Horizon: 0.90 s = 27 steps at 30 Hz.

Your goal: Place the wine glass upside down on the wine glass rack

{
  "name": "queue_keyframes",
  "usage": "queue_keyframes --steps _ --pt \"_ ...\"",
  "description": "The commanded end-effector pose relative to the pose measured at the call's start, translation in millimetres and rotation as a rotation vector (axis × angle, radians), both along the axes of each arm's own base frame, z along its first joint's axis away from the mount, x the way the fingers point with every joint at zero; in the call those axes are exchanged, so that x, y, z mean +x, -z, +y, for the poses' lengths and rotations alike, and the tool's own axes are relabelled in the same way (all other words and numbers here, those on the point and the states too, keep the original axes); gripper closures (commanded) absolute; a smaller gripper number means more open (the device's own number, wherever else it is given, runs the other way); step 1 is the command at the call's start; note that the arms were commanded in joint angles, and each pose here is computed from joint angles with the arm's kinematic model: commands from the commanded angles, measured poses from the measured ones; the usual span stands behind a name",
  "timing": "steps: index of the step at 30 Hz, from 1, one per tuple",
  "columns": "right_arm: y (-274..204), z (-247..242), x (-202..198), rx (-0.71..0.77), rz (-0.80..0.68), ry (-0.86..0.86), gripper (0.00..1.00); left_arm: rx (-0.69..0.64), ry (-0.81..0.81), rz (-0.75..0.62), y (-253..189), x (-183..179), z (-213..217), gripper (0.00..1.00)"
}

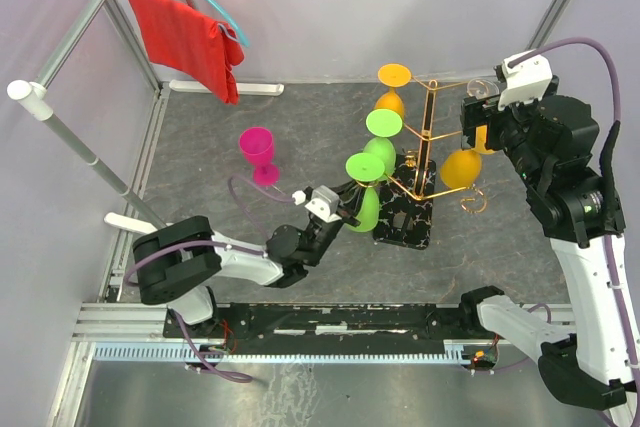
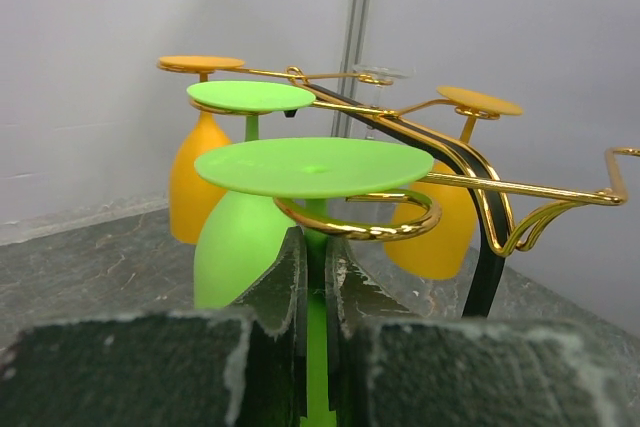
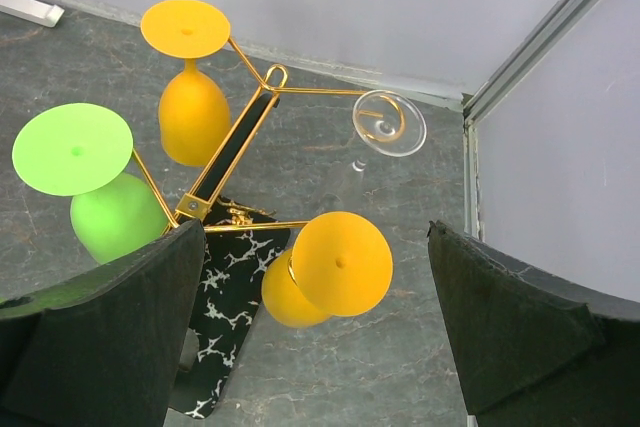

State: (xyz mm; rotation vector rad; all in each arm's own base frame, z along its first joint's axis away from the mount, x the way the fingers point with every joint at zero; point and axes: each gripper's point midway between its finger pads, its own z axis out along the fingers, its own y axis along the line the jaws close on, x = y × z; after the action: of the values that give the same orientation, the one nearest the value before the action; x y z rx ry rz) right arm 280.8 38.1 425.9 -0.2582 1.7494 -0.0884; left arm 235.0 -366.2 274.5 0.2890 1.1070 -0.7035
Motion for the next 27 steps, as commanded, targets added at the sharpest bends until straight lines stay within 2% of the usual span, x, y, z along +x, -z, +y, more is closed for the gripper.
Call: queue_keyframes --steps 1,8,15,19,21,25,27 --pt "-12.4 -0.1 1.3 0.013 -0.050 0.000 0.00 -0.135 -0.028 -0.084 -37.7 -8.8 31.0 0.97" --pt "-9.9 2.0 4.7 0.022 -0.048 -0.003 0.00 -0.096 -0.005 -0.142 -44.5 -20.4 41.0 0.97" --pt "-7.1 2.1 7.0 0.018 -0.040 0.000 0.00 0.022 0.162 -0.258 -38.7 -44.3 8.1 0.97" --pt "-5.1 4.1 8.1 0.020 -0.032 -0.009 0.00 0.057 0.222 -0.264 -33.4 -48.3 -10.6 0.94" --pt "-3.7 5.0 8.1 0.022 -0.028 -0.012 0.00 0.060 0.224 -0.258 -31.5 -46.8 -15.2 0.86" --pt "-3.6 4.9 7.5 0.022 -0.026 -0.013 0.00 0.063 0.202 -0.235 -26.3 -42.3 -13.1 0.56" --pt "-3.8 4.9 7.1 0.022 -0.027 -0.014 0.00 0.058 0.175 -0.209 -22.5 -38.4 -5.9 0.49"
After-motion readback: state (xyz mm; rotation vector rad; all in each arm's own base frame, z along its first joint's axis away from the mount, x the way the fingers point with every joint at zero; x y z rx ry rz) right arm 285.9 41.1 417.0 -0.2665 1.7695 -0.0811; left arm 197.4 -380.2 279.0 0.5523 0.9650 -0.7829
